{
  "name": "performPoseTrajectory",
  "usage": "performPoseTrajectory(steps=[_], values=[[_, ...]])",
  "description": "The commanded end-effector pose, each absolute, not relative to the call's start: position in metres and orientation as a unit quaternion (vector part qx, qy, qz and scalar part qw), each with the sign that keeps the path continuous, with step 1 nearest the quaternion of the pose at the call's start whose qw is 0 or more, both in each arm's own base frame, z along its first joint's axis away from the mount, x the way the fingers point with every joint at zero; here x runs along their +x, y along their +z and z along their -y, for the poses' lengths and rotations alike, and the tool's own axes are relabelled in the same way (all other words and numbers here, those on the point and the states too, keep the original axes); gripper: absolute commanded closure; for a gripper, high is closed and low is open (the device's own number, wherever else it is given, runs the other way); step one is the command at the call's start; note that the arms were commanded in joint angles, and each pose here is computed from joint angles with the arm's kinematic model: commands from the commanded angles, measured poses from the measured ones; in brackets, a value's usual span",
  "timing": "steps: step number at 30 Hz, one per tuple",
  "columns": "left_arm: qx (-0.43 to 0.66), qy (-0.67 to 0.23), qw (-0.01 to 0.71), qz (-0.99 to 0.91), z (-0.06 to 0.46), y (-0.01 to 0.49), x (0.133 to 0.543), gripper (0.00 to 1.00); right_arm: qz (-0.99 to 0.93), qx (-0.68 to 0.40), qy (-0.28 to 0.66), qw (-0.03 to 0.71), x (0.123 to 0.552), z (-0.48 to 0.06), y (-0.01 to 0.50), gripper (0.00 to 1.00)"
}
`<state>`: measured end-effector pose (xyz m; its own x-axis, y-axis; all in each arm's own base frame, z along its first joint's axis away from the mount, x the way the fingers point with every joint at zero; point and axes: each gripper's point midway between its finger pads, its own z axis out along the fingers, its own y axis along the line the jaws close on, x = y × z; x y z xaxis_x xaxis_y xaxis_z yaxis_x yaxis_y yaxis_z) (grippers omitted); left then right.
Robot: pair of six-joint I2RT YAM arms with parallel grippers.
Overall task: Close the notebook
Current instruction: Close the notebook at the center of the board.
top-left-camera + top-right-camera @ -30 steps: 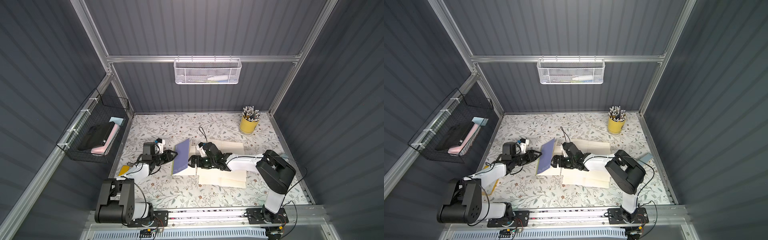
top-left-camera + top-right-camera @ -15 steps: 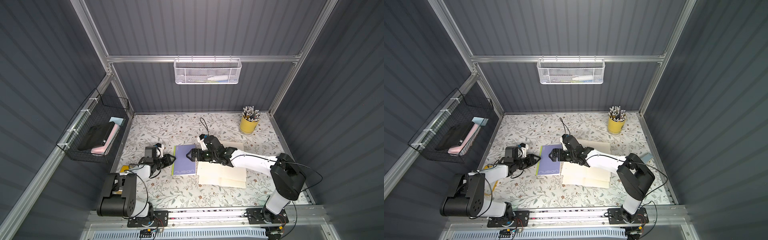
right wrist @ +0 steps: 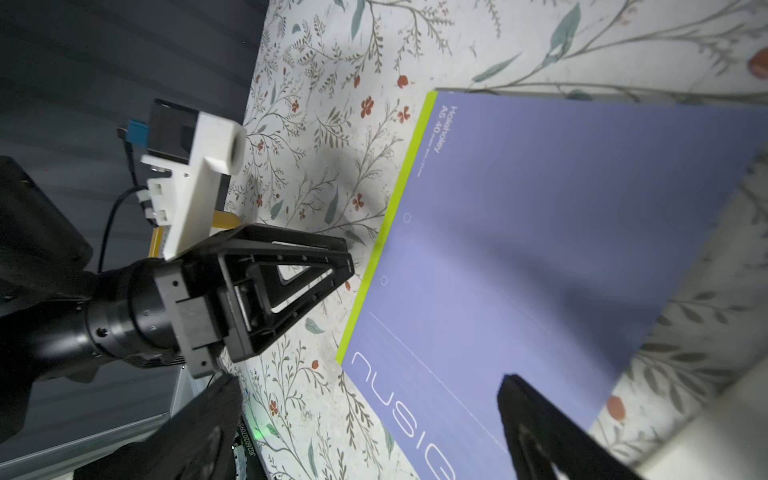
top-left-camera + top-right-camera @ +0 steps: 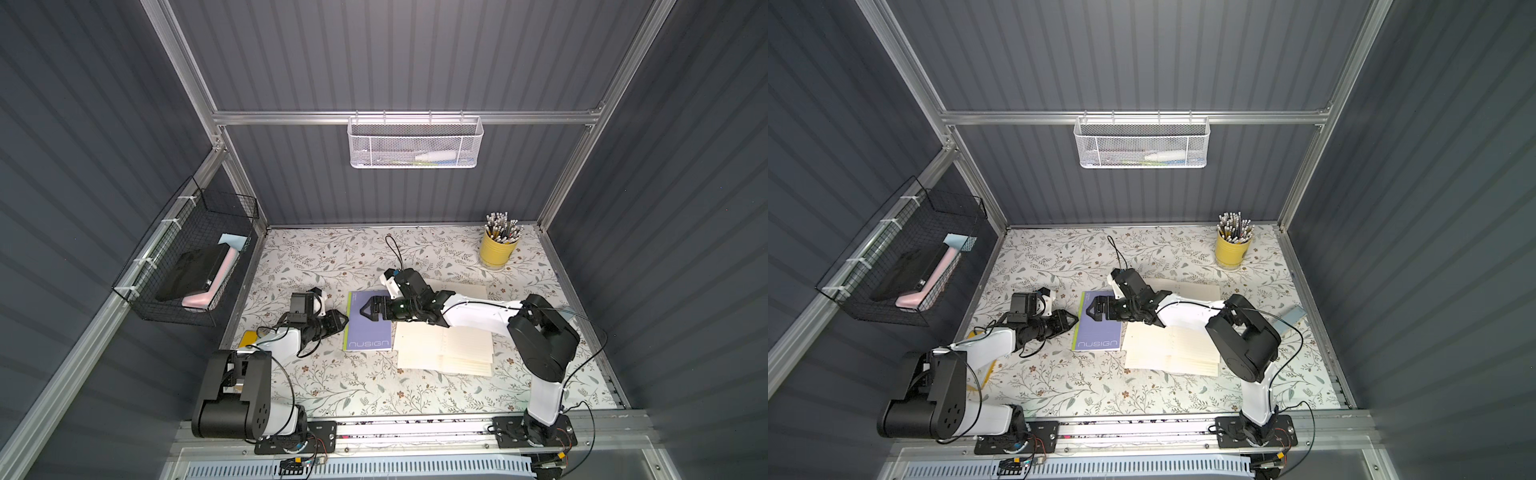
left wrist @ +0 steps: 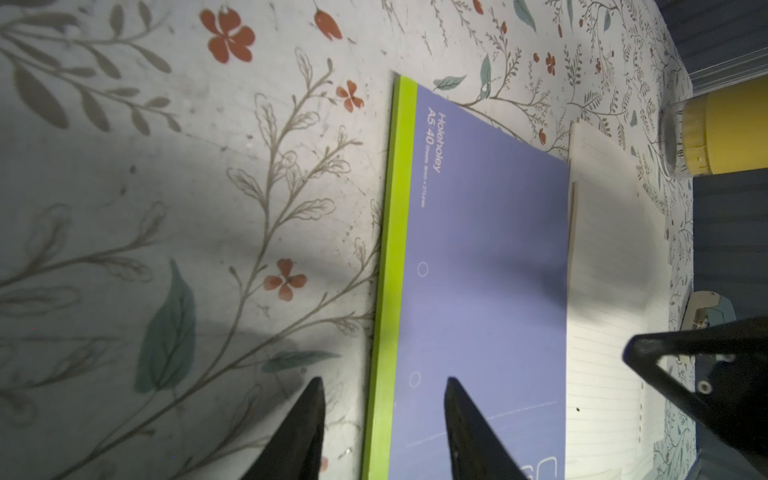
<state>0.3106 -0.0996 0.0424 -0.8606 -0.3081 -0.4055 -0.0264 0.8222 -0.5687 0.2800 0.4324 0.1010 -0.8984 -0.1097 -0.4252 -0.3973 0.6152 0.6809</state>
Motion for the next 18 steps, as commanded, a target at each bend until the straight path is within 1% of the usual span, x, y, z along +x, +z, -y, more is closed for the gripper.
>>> performPoseTrajectory(steps=[1, 8, 18], values=[[-0.079, -0.288, 0.240, -0.923, 0.104, 0.048, 0.312, 0.54, -0.879, -0.147, 0.422, 0.168, 0.276, -0.434, 0.096, 0.01], [-0.080, -0.285, 0.228, -0.928, 0.104, 0.045, 0.312, 0.54, -0.888, -0.141, 0.409, 0.158, 0.271, -0.424, 0.073, 0.01], [-0.081, -0.284, 0.223, -0.929, 0.104, 0.044, 0.315, 0.53, -0.897, -0.135, 0.397, 0.140, 0.273, -0.424, 0.049, 0.01]])
